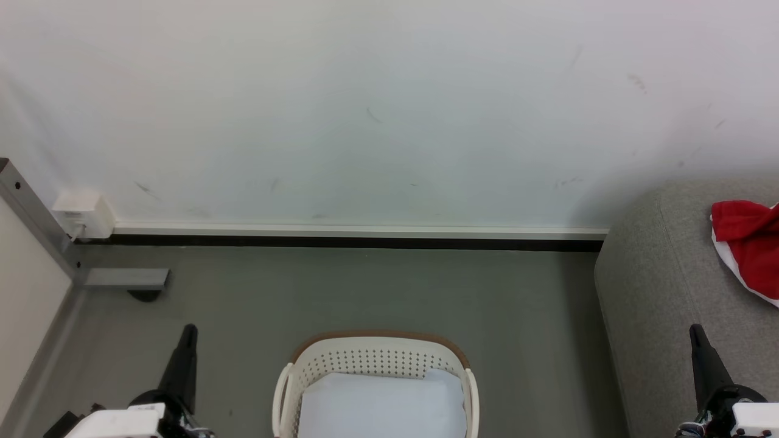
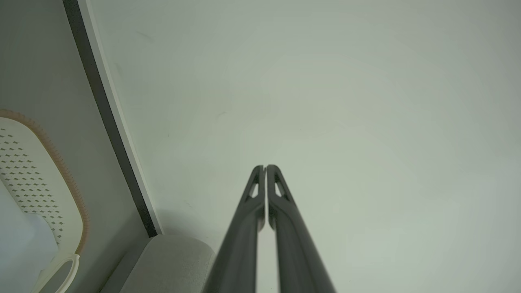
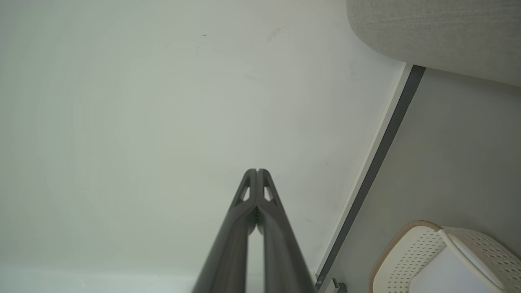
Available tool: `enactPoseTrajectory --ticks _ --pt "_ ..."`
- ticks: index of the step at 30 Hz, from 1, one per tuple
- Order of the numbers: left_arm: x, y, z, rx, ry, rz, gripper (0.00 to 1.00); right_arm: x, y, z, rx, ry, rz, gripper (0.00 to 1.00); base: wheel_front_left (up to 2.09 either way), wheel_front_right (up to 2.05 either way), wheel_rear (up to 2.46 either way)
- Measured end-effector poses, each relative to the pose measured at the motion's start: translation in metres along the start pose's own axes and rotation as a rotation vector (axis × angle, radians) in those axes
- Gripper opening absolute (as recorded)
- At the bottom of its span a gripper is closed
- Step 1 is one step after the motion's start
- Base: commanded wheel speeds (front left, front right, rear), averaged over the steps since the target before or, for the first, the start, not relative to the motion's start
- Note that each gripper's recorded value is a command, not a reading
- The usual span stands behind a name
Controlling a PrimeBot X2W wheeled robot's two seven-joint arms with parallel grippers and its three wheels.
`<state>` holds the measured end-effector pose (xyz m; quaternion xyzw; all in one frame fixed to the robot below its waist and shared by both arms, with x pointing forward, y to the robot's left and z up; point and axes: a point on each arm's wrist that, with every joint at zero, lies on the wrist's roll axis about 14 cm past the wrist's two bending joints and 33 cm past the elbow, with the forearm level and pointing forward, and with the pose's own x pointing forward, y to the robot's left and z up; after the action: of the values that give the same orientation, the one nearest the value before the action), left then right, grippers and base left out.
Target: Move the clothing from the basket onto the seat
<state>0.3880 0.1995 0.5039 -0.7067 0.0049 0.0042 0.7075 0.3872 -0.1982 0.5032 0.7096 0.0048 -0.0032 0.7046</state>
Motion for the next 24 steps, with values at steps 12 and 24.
enactPoseTrajectory --ticks 12,24 --pt "0.0000 0.0000 0.0000 0.000 0.000 0.000 0.00 0.0000 0.0000 0.0000 0.000 0.000 0.000 0.00 0.00 0.00 0.00" --pt "0.0000 0.0000 0.0000 0.000 0.000 0.000 0.00 0.0000 0.0000 0.0000 0.000 0.000 0.000 0.00 0.00 0.00 0.00"
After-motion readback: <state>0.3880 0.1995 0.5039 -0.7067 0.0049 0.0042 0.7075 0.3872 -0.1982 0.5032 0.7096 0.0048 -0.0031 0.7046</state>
